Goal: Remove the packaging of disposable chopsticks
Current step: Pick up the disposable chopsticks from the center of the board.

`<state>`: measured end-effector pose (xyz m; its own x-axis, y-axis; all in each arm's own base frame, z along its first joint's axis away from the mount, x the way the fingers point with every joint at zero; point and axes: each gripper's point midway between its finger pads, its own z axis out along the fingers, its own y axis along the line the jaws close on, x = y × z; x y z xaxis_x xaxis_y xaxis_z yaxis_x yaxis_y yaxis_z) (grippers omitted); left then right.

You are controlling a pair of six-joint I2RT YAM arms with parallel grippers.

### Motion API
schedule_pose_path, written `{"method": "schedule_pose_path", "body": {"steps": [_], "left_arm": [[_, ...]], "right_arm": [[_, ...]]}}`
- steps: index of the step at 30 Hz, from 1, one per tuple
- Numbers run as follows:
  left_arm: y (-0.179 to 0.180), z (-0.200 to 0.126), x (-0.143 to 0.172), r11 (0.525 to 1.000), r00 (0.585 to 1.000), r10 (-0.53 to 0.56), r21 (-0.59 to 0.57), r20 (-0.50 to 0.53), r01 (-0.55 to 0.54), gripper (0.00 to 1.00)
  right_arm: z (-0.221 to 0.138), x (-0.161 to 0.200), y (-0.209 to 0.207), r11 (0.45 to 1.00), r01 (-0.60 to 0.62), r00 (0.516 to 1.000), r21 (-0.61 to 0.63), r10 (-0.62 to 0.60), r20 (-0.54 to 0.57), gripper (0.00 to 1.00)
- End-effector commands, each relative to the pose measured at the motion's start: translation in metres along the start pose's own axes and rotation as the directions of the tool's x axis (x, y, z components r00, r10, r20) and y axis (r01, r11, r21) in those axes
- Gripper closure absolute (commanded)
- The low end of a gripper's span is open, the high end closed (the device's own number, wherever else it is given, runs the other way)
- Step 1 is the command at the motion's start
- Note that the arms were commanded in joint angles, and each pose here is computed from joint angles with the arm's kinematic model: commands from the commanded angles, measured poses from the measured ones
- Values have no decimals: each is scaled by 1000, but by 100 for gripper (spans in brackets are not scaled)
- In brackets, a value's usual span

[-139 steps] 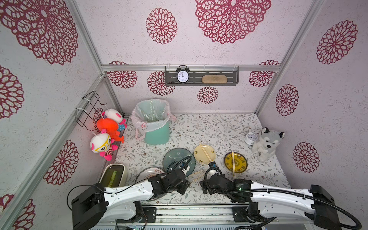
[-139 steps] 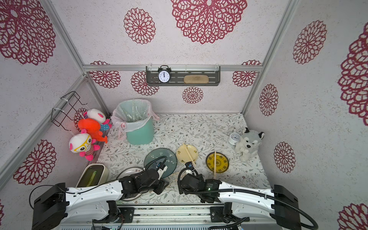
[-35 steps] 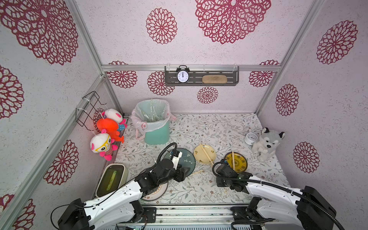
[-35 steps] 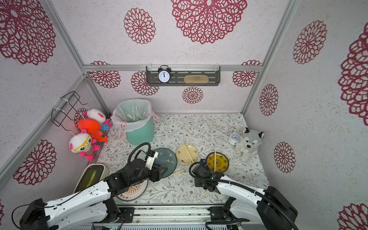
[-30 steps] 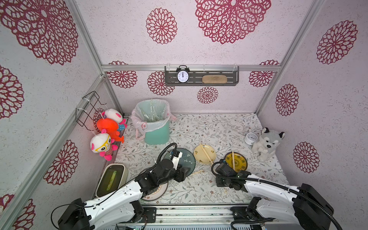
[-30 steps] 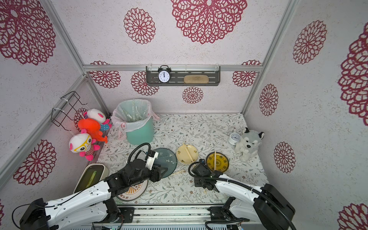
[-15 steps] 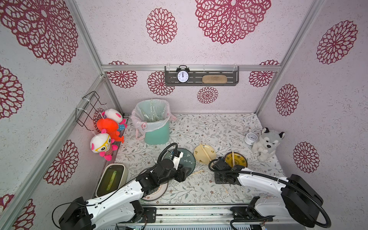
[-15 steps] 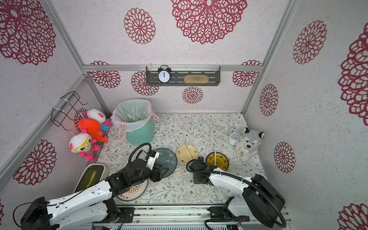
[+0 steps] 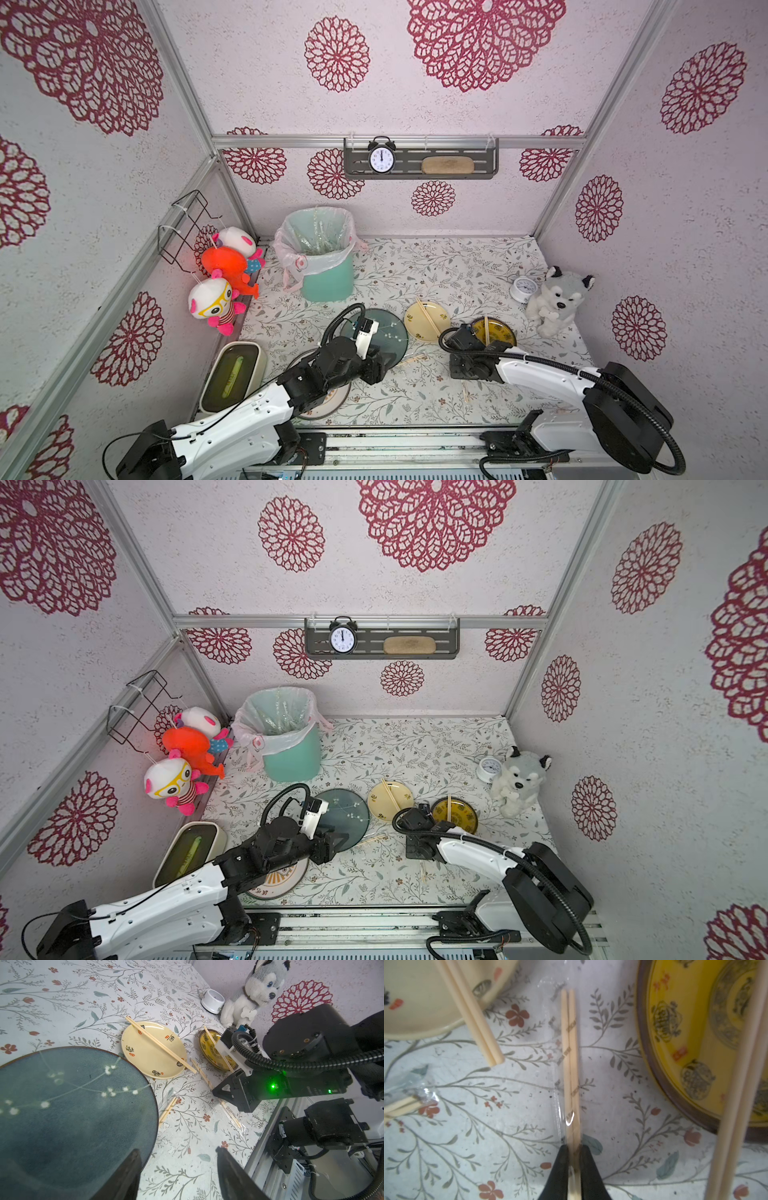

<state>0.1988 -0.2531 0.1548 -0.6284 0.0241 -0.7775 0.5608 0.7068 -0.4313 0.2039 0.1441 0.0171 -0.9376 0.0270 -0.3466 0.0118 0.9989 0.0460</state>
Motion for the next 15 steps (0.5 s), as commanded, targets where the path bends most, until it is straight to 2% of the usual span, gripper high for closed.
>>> {"method": "schedule_pose_path", "body": {"steps": [1, 3, 6, 8, 11, 15], "left_arm": [[1, -2, -3, 1000, 1000, 7, -2, 20, -7, 39], [2, -2, -2, 1000, 1000, 8, -1, 21, -8, 39], [2, -1, 0, 1000, 1000, 11, 1, 18, -11, 39], [0, -1, -1, 1000, 1000, 12, 7, 18, -12, 39], [-1, 0, 0, 1000, 1000, 8, 17, 12, -8, 39], [-1, 0, -1, 1000, 1000, 7, 15, 19, -7, 39]], "right_arm": [[6, 18, -13, 999, 24, 996, 47, -20, -88, 84], [10, 18, -16, 999, 15, 995, 46, -10, -98, 81], [18, 24, -17, 1000, 7, 992, 26, -4, -127, 94], [22, 25, -16, 1000, 0, 991, 7, 1, -132, 96], [18, 21, -16, 1000, -14, 995, -1, 14, -103, 100], [7, 6, -15, 1000, -20, 999, -17, 20, -25, 100]]}}
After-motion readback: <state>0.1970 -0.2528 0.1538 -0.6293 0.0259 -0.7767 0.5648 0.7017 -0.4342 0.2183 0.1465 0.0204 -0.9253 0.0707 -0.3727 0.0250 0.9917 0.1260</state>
